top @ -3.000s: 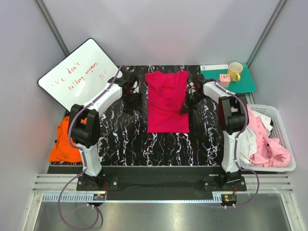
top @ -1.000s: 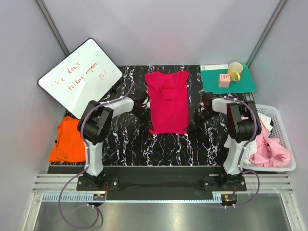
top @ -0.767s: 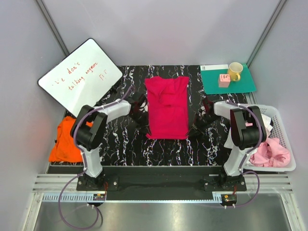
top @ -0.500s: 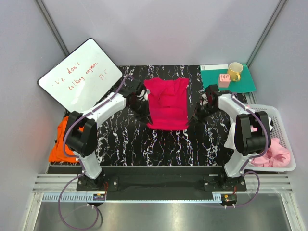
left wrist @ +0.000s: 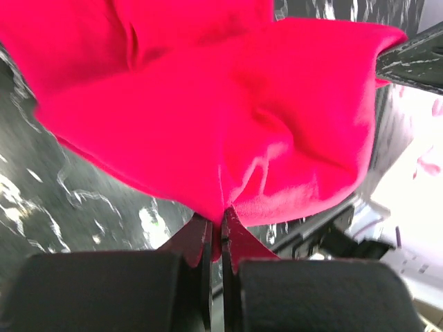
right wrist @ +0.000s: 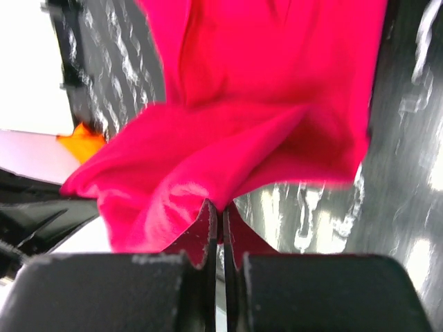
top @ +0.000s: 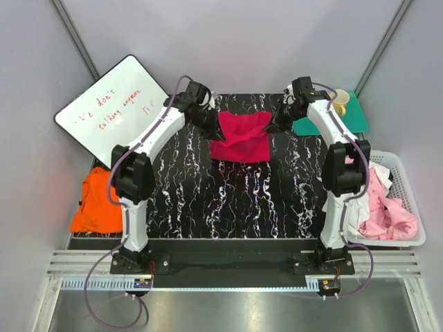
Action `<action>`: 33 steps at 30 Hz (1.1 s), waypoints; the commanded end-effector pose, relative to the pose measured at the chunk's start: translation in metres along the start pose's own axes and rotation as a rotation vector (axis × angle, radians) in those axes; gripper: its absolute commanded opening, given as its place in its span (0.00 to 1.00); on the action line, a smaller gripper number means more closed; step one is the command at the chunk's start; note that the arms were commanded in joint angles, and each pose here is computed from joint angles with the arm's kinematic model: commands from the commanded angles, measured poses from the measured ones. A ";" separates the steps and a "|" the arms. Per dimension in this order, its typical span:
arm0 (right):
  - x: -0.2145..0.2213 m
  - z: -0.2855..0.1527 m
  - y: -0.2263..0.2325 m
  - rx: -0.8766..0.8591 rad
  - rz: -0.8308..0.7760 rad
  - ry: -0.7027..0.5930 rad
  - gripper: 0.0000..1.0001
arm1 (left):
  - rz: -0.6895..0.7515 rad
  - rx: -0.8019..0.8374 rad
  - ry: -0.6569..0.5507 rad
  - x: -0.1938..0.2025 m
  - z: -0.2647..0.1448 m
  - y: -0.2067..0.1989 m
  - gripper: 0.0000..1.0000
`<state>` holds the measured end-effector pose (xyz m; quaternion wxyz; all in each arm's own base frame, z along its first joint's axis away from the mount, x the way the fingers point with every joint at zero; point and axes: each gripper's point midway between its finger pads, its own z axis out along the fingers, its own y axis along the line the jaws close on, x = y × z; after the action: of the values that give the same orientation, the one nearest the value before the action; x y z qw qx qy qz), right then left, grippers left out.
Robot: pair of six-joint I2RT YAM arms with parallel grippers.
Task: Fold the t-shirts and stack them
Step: Fold the long partially folded tshirt into a neat square
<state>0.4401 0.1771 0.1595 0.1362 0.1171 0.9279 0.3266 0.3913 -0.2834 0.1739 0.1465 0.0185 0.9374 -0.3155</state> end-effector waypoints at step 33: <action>-0.147 0.053 0.004 -0.065 -0.024 -0.320 1.00 | 0.093 0.218 -0.178 -0.101 0.018 0.035 0.99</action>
<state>0.5922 0.1689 0.0771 0.2122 0.1797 0.9062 0.3185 0.5094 -0.2415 0.1164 0.1982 -0.0087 0.9052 -0.3757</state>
